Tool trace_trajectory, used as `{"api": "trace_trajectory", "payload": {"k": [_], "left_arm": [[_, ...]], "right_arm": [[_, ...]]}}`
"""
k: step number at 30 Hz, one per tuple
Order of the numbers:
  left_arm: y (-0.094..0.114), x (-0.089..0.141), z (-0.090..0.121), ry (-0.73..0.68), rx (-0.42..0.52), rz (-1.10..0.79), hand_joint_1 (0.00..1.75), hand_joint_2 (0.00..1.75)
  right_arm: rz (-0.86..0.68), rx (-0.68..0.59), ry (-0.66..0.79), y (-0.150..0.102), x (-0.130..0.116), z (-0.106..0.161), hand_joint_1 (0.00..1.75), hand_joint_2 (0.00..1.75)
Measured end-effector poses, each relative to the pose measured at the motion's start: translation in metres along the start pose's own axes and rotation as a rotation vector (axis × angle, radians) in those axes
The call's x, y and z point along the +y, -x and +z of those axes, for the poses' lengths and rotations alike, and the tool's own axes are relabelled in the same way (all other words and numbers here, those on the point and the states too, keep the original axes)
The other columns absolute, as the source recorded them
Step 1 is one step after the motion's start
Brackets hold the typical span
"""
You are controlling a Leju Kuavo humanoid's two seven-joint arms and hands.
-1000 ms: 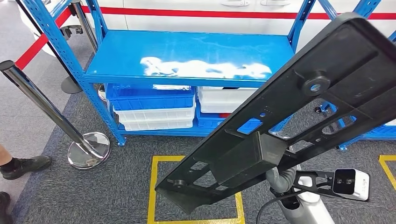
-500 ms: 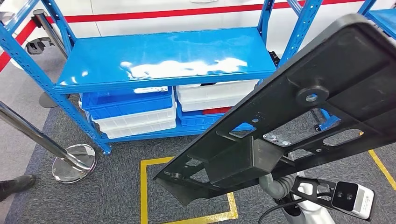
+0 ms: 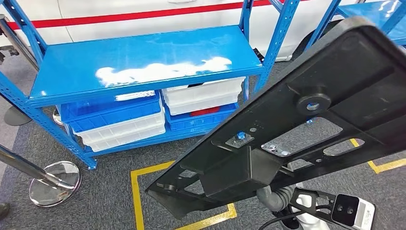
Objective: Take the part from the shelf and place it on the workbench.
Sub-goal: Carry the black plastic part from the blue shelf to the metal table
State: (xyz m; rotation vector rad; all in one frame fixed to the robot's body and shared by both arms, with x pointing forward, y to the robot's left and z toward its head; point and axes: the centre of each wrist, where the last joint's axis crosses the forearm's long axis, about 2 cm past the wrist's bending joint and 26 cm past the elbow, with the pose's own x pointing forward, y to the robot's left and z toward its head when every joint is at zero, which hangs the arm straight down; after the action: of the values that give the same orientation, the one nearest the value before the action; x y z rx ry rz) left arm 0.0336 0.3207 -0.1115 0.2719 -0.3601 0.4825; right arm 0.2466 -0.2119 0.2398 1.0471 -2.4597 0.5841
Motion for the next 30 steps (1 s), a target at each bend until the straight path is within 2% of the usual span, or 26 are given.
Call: {"api": "trace_trajectory", "payload": {"k": [9, 17, 30], "left_arm": [[0.001, -0.001, 0.000, 0.047, -0.001, -0.014, 0.00, 1.75], [-0.001, -0.003, 0.000, 0.054, 0.009, -0.016, 0.00, 1.75], [-0.006, -0.005, -0.001, 0.067, 0.001, -0.017, 0.00, 1.75]], "right_arm": [[-0.020, -0.057, -0.019, -0.006, 0.020, -0.010, 1.73, 1.75], [-0.085, -0.058, -0.055, -0.004, 0.034, -0.008, 1.73, 1.75], [-0.095, -0.083, -0.035, 0.001, 0.026, -0.015, 1.73, 1.75]]}}
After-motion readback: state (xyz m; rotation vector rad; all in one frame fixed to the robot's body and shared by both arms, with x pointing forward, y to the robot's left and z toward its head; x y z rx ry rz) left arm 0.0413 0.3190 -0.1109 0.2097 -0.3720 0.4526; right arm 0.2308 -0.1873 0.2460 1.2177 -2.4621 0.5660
